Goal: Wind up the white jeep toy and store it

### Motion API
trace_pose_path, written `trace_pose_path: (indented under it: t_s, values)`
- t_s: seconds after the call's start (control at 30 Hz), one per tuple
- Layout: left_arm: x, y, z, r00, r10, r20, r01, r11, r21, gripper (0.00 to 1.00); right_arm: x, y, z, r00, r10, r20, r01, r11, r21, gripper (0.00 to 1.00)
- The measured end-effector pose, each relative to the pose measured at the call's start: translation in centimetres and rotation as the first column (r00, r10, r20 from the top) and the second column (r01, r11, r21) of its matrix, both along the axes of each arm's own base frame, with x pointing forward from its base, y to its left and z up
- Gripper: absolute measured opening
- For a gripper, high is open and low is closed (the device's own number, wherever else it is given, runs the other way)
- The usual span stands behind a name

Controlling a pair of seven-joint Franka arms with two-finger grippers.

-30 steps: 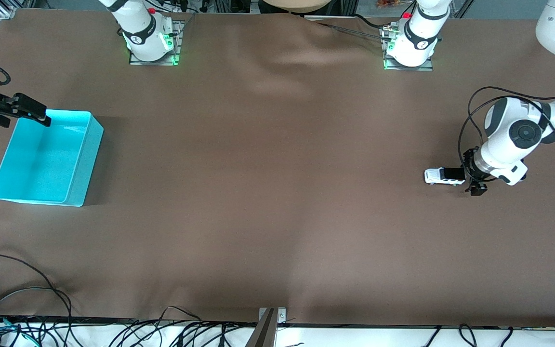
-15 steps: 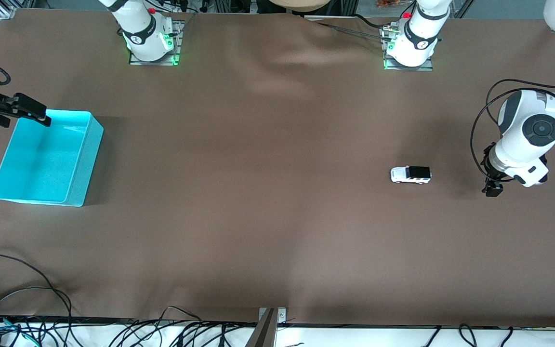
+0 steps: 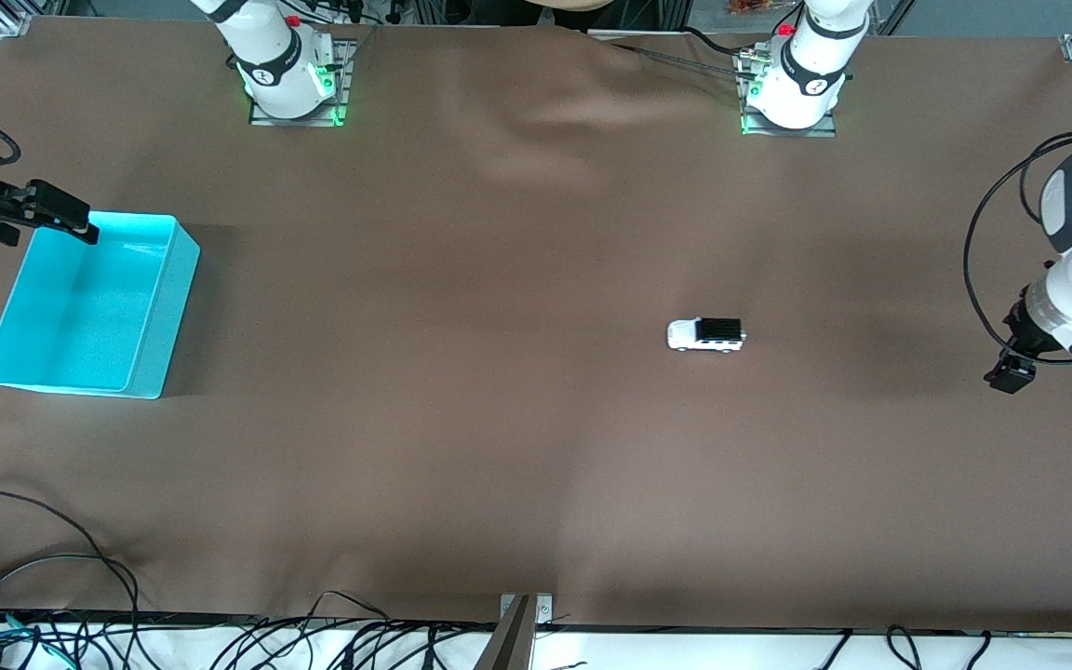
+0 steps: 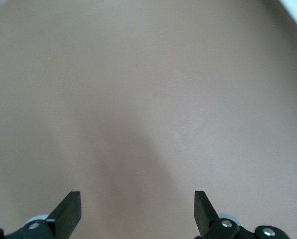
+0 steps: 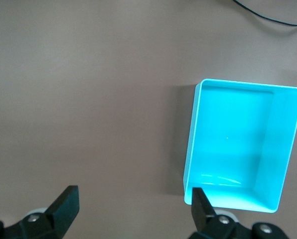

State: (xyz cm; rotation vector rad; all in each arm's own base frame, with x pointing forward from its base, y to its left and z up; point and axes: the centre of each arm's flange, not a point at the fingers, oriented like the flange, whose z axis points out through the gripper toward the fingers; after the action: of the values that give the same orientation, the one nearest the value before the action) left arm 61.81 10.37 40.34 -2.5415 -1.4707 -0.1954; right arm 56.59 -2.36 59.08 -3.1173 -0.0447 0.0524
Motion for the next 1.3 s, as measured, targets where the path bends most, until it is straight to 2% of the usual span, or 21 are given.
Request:
trace_pose_path:
  t_s: [0.13,0.3,0.43,0.63,0.73,0.9,1.3]
  values:
    - [0.6,0.2,2.2,0.989,-0.147,-0.033,0.146,0.989,-0.022,1.00,0.0,0.0,0.0,1.000,0.000,0.000,0.000,1.000,0.000,1.00]
    - [0.9,1.0,5.4,0.943,-0.324,-0.082,0.320,0.946,-0.062,1.00,0.0,0.0,0.0,1.000,0.000,0.000,0.000,1.000,0.000,1.00]
    - [1.1,1.5,8.3,0.893,-0.442,-0.087,0.433,0.895,-0.107,1.00,0.0,0.0,0.0,1.000,0.000,0.000,0.000,1.000,0.000,1.00]
    - [1.3,2.2,12.3,0.792,-0.606,-0.080,0.594,0.794,-0.128,1.00,0.0,0.0,0.0,1.000,0.000,0.000,0.000,1.000,0.000,1.00]
    - [1.5,2.0,13.8,0.764,-0.644,-0.044,0.633,0.761,-0.142,1.00,0.0,0.0,0.0,1.000,0.000,0.000,0.000,1.000,0.000,1.00]
    - [1.4,1.6,15.8,0.754,-0.657,0.008,0.647,0.740,-0.185,1.00,0.0,0.0,0.0,1.000,0.000,0.000,0.000,1.000,0.000,1.00]
    - [1.4,-0.9,17.6,0.721,-0.693,0.028,0.683,0.702,-0.202,1.00,0.0,0.0,0.0,1.000,0.000,0.000,0.000,1.000,0.000,1.00]
